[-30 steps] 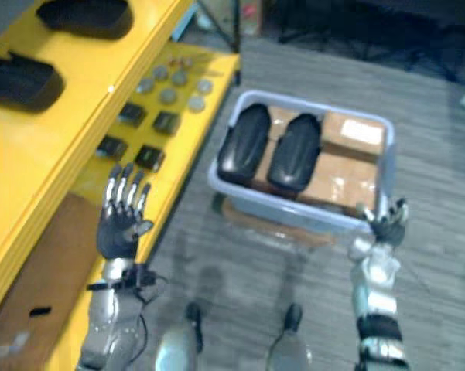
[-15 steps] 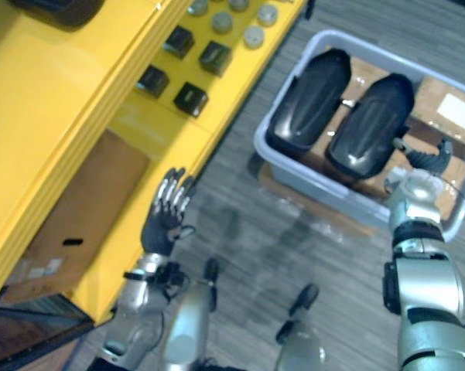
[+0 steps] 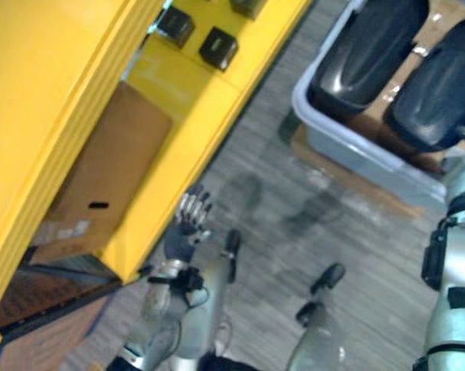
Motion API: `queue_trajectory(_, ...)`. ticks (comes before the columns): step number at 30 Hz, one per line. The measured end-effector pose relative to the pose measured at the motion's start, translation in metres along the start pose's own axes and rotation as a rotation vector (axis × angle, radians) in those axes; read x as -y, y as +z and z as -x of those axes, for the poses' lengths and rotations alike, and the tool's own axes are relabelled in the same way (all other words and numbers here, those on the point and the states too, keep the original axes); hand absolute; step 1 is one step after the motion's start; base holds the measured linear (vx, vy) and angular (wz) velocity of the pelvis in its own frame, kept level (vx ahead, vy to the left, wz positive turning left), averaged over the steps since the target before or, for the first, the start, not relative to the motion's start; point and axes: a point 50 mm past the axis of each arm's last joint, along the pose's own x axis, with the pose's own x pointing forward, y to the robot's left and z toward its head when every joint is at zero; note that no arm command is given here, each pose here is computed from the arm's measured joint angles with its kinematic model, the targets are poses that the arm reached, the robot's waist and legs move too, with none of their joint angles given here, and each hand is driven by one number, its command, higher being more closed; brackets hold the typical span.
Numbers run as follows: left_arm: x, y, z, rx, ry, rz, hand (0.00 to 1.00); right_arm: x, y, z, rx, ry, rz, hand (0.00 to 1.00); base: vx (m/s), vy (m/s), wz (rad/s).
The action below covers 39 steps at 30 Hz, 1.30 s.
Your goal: Walk over and take plastic housings, then place them on the shelf
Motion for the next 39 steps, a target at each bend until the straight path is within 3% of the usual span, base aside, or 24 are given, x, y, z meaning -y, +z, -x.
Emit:
queue_trajectory(9, -0.006, -0.004, 0.002, 0.007, 0.045, 0.063, 0.00, 0.040, 0.012, -0.012, 0.015, -0.089, 0.213, 1.00, -0.03, 0.020, 0.04)
queue_trajectory(24, -0.007, -0.004, 0.009, 0.035, 0.040, 0.080, 0.00, 0.051, 0.009, -0.016, 0.026, -0.102, 0.482, 1.00, -0.03, 0.007, 0.02)
queue_trajectory(31, -0.022, 0.006, 0.021, 0.072, 0.101, 0.068, 0.00, 0.026, 0.042, -0.004, 0.374, -0.117, 0.659, 1.00, -0.03, -0.002, 0.00)
queue_trajectory(39, -0.034, 0.022, 0.027, 0.132, 0.109, 0.037, 0.00, -0.019, 0.054, 0.019, 0.605, -0.010, 0.684, 1.00, -0.03, -0.030, -0.05)
